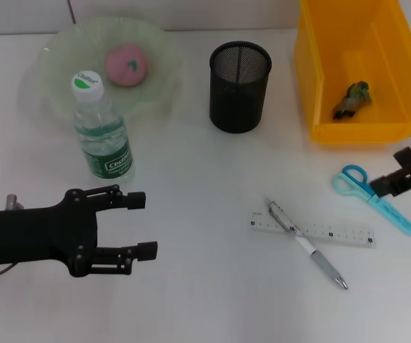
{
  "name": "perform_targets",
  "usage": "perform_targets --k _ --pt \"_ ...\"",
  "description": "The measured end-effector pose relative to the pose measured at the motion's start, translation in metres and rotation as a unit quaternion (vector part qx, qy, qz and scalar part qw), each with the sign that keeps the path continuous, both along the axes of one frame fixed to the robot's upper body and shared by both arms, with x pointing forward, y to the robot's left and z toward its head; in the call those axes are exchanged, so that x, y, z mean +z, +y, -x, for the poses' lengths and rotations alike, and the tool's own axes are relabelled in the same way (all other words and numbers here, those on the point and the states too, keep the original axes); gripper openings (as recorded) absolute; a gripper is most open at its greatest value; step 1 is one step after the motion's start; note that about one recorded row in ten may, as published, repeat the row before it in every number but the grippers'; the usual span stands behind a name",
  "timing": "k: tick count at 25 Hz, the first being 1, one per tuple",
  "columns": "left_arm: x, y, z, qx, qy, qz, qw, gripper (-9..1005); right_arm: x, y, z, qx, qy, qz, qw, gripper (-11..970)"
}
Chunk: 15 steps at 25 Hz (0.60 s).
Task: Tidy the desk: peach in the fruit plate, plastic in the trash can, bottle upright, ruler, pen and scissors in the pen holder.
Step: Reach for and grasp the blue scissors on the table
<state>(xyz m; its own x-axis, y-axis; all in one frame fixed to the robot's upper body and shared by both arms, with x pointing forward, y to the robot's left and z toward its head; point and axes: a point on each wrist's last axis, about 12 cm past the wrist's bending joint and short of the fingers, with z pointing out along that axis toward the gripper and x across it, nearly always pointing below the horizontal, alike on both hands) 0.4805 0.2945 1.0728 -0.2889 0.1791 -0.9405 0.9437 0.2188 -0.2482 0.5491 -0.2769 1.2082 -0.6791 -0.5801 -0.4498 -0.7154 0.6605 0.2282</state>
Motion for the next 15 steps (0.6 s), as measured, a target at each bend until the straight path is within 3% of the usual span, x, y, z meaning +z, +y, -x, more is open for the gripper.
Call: perform_targets --k 1,6,11,15 --pt "0.0 -0.001 -0.002 0.001 -0.001 -0.002 1.0 844 0.0 0.008 -0.001 -0.012 0.013 0.047 0.999 801" --pt "0.001 -0.006 -0.008 -0.002 -0.002 -0.009 1.0 844 -0.016 0.016 -0.005 -0.063 0.03 0.107 0.992 797" --pt "-0.001 -0.006 -0.013 0.017 0.004 -0.018 1.0 844 -0.04 0.013 -0.011 -0.101 0.054 0.113 0.987 790" --pt "-0.002 -0.005 -0.014 0.021 0.005 -0.021 1.0 844 -0.047 0.012 -0.013 -0.108 0.06 0.115 0.986 787"
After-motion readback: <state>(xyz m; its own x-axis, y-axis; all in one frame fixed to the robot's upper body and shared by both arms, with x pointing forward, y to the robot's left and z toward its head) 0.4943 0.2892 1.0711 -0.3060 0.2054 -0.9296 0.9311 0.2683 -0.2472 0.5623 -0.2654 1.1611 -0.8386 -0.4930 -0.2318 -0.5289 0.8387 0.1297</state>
